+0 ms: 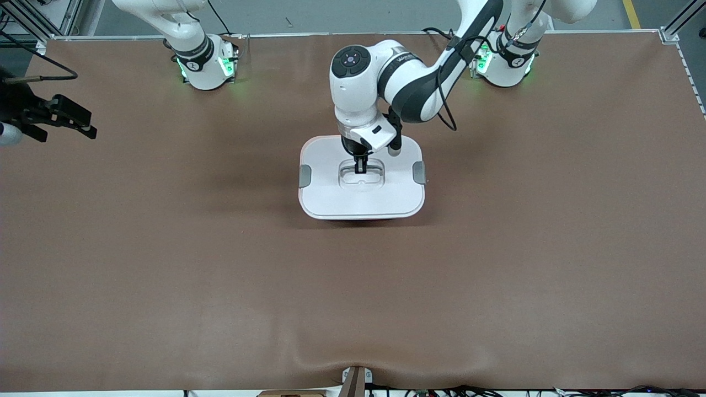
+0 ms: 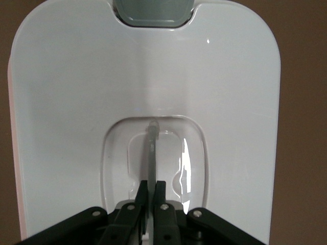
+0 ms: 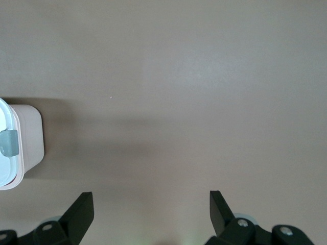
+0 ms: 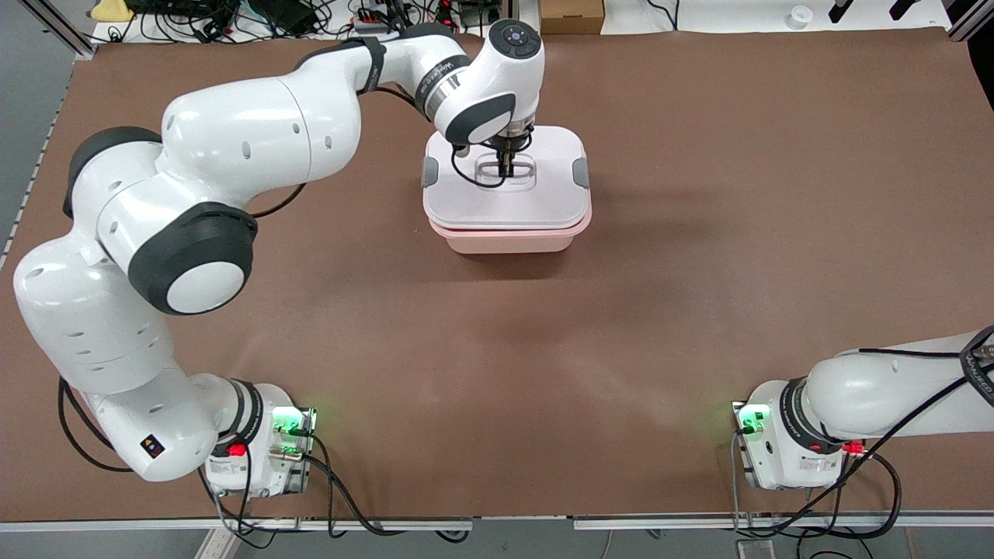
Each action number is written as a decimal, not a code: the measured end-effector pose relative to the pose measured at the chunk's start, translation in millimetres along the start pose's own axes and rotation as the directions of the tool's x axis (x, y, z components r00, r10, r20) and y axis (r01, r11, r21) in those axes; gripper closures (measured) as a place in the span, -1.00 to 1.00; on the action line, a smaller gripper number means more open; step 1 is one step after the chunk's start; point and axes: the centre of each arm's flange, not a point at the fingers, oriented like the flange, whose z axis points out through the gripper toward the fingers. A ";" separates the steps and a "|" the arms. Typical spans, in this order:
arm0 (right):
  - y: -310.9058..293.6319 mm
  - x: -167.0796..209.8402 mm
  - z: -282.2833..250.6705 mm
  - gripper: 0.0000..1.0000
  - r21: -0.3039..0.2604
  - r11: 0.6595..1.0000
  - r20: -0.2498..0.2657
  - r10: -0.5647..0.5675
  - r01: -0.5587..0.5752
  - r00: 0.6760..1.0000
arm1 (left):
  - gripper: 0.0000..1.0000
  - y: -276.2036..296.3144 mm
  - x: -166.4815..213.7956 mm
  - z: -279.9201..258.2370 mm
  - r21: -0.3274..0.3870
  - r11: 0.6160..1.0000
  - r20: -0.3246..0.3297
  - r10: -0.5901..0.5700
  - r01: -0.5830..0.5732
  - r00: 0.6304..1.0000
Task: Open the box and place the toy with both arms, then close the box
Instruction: 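Lower the lid onto the box with the left gripper and press it down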
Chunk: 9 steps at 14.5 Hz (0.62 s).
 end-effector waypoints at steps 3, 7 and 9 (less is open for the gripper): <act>-2.5 0.7 8.9 -1.00 0.001 1.000 0.040 -0.005 0.005 0.999 | 0.86 -5.5 -4.5 -0.6 0.000 1.000 0.002 0.010 -0.010 1.000; -3.4 -1.3 10.5 -1.00 0.002 1.000 0.059 -0.006 0.006 0.998 | 0.86 -10.7 -6.6 2.0 0.006 1.000 -0.001 0.019 -0.019 1.000; -5.6 -1.5 10.8 -1.00 0.002 1.000 0.062 -0.010 0.010 0.998 | 0.86 -11.6 -6.7 2.8 0.007 1.000 -0.001 0.020 -0.020 1.000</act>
